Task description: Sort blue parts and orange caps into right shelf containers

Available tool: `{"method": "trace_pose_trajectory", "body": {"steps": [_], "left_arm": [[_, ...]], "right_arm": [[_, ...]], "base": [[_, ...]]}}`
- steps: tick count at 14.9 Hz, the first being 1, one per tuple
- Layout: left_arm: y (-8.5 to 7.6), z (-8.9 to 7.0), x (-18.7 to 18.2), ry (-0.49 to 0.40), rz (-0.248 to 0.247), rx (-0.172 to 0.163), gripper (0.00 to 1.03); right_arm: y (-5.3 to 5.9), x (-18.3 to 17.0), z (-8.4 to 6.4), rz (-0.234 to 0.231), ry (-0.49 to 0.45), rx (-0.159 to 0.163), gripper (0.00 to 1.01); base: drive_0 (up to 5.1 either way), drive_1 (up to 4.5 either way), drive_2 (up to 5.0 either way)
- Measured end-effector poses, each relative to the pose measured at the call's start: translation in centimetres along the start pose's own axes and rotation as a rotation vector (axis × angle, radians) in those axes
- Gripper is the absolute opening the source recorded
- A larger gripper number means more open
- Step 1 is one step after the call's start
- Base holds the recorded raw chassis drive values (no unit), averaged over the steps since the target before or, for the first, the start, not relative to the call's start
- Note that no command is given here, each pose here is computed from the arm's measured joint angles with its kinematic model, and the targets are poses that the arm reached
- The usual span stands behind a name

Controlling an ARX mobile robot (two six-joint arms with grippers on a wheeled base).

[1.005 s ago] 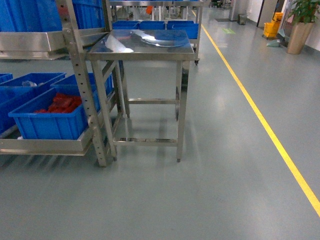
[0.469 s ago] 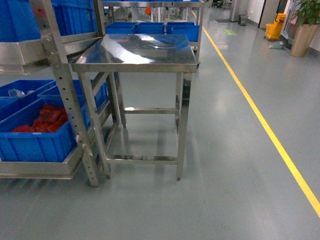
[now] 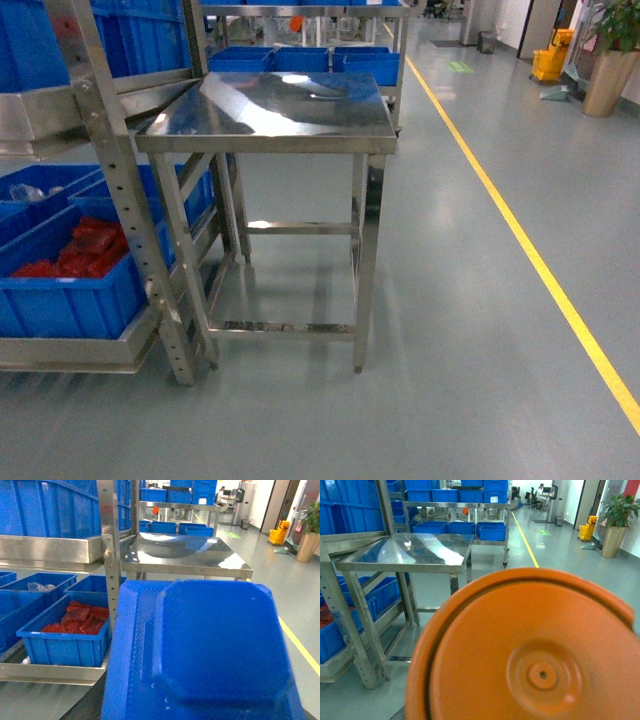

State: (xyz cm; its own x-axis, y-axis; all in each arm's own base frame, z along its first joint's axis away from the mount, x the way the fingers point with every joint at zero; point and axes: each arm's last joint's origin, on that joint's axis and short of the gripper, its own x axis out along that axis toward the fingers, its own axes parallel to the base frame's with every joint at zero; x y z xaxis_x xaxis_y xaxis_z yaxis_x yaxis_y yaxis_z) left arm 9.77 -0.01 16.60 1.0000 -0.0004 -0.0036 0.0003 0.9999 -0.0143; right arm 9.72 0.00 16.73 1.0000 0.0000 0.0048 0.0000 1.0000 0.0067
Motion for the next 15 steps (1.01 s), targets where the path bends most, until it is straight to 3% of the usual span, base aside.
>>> {"method": "trace_pose_trajectory", "body": {"steps": [15], "left_arm": [[0.00, 0.04, 0.00, -0.005, 0.000, 0.000, 0.42]], "right_arm": [[0.00, 0.00, 0.03, 0.000, -0.003, 0.000, 0.45]], "base": [[-0.1, 4.19, -4.3]]}}
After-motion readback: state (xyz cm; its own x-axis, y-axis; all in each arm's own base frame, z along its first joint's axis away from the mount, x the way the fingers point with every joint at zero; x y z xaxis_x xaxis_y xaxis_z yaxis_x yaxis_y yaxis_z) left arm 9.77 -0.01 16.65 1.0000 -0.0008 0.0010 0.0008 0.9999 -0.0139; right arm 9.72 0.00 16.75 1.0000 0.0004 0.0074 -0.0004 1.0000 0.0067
